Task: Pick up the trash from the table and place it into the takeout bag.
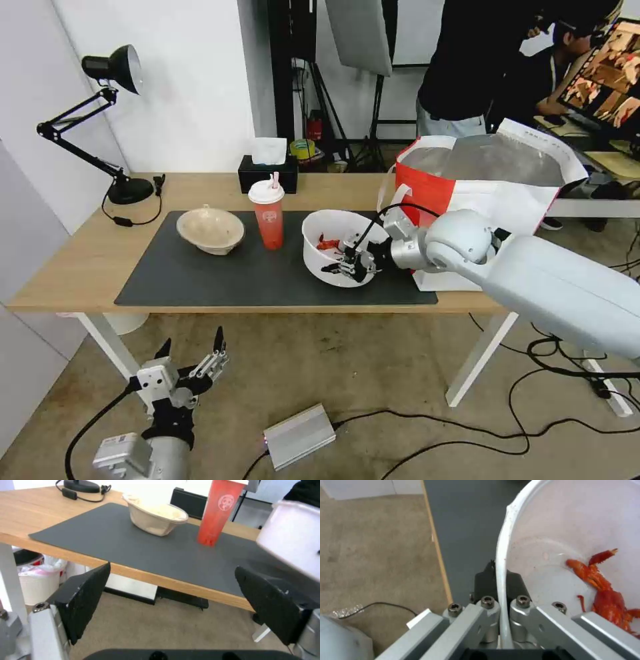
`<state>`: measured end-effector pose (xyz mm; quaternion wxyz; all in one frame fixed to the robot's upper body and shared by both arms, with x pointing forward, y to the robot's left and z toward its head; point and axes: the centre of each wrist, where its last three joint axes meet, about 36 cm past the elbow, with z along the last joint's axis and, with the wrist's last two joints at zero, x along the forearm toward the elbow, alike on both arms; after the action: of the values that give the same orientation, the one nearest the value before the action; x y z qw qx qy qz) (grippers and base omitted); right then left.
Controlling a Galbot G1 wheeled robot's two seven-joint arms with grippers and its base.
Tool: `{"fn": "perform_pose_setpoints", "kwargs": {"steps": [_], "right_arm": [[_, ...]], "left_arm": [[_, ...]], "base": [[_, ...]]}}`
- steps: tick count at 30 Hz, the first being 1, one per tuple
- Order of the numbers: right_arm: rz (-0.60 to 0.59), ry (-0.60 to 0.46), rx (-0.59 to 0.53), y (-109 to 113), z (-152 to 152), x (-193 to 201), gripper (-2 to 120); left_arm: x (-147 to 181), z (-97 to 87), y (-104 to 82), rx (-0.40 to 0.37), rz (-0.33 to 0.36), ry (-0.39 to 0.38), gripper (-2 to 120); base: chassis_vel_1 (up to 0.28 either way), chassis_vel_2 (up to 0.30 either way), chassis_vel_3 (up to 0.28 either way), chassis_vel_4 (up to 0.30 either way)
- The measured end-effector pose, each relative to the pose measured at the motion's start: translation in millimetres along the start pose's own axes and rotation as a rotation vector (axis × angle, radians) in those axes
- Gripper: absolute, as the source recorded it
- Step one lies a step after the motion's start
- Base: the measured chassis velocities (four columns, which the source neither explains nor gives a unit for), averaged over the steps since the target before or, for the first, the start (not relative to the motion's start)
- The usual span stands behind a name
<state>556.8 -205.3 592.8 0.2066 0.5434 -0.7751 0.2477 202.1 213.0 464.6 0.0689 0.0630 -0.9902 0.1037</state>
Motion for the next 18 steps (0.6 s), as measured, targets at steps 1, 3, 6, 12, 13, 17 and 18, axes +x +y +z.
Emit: {"fn": "perform_pose_setpoints", "kwargs": {"steps": [1,3,6,12,13,17,18], "right_arm": [[-0.001,-0.005,0.007,2,-2,3,0],[-0.003,-0.008,0.011,4,-4,4,0],[-0.016,-0.018,0.028,11,-9,7,0],[-0.030,-0.035,0.060,18,-22,10,0],[-0.030,-0.037,0.065,18,-24,10,0],[-0.030,-0.046,0.086,18,-35,15,0],[-0.030,-0.050,0.091,18,-38,17,0]], "left_arm": [[0,0.1,0.7,-0.004,0.001,0.001,100],[0,0.3,1.0,-0.006,0.001,0.003,100],[1,0.7,1.0,-0.006,0.001,0.005,100],[1,1.1,-2.1,0.001,0.001,0.003,100],[1,1.2,-2.5,0.001,0.002,0.003,100],[0,1.7,-2.3,-0.001,0.001,0.002,100],[0,1.7,-2.2,-0.001,0.000,0.001,100]], "base": [[0.000,0.000,0.000,0.000],[0.000,0.000,0.000,0.000],[0.000,0.000,0.000,0.000],[0.000,0.000,0.000,0.000],[0.000,0.000,0.000,0.000],[0.000,0.000,0.000,0.000],[0.000,0.000,0.000,0.000]]}}
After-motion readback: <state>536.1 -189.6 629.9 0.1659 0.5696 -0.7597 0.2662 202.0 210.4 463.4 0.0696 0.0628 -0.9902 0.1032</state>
